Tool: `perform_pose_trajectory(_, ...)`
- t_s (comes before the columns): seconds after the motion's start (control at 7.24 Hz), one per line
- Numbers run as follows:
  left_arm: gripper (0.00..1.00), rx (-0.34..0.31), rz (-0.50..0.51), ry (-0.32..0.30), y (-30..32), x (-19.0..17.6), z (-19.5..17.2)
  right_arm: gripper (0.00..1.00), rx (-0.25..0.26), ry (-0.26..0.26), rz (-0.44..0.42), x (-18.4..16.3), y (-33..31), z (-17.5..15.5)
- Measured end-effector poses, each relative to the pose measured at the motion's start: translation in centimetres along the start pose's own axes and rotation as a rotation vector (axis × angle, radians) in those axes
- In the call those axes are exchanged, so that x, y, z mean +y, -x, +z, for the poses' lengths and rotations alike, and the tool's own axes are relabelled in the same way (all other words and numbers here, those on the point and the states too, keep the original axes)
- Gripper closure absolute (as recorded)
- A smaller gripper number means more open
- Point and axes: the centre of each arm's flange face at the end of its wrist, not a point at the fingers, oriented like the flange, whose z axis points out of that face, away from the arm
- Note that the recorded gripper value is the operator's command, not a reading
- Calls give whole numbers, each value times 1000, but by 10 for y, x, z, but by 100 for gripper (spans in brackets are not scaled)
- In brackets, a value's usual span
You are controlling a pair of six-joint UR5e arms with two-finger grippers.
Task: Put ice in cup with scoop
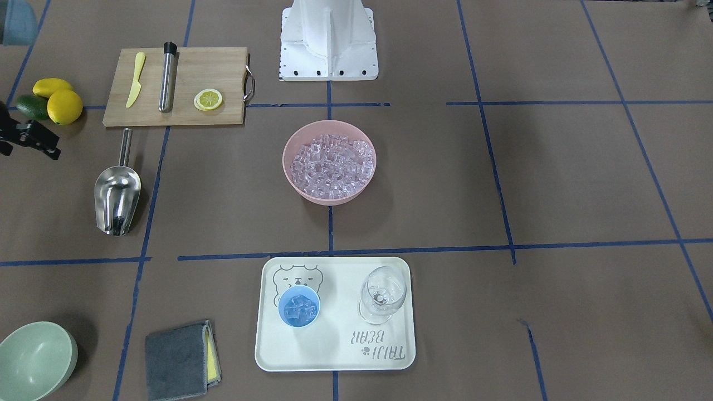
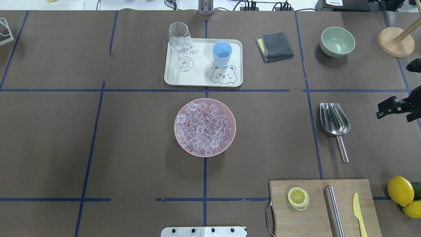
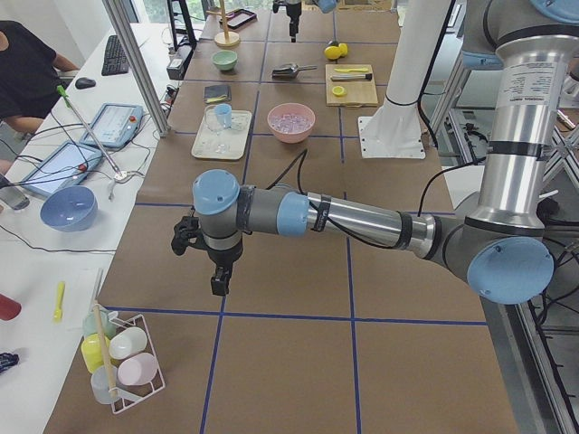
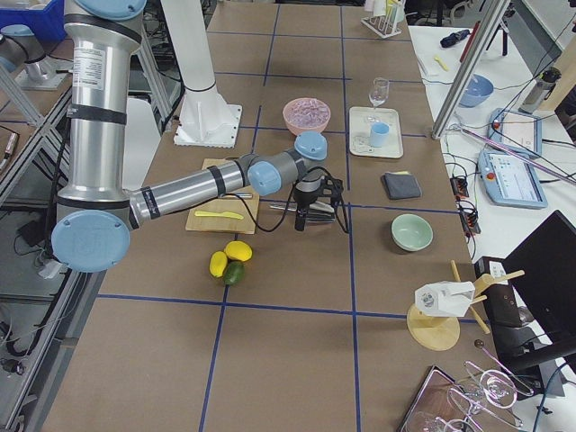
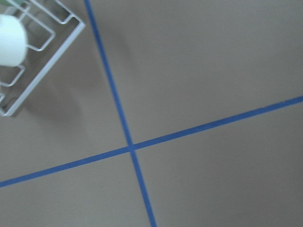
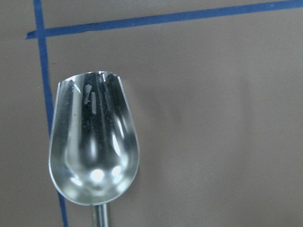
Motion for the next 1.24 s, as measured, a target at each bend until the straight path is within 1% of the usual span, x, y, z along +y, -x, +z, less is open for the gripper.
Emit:
perform_pose_trajectory(0.14, 0, 29, -17, 18, 15, 10, 9, 0, 2, -11, -11, -15, -39, -5)
perform_pose_trajectory(0.28, 0, 48, -16, 18, 22, 20, 15, 0, 3, -24, -18, -25, -73, -12)
perform_pose_trajectory(0.41, 0, 52, -2, 3, 26, 32, 19, 0, 5, -35, -19, -33, -101, -16)
perform_pose_trajectory(0.55, 0, 50, 19, -21, 29, 45, 22, 0, 11, -36, -24, -37, -121, -15)
perform_pose_trajectory(0.83, 0, 42, 62, -66, 33, 68, 28, 0, 18, -33, -43, -43, -138, -11)
perform_pose_trajectory(0.97, 0, 38, 76, -81, 32, 72, 25, 0, 16, -40, -41, -46, -142, -15)
perform_pose_trajectory(1.11, 0, 36, 79, -86, 29, 75, 20, 0, 6, -47, -35, -49, -144, -20)
perform_pose_trajectory(1.24, 0, 37, 51, -62, 25, 77, 14, 0, -8, -48, -31, -49, -145, -23)
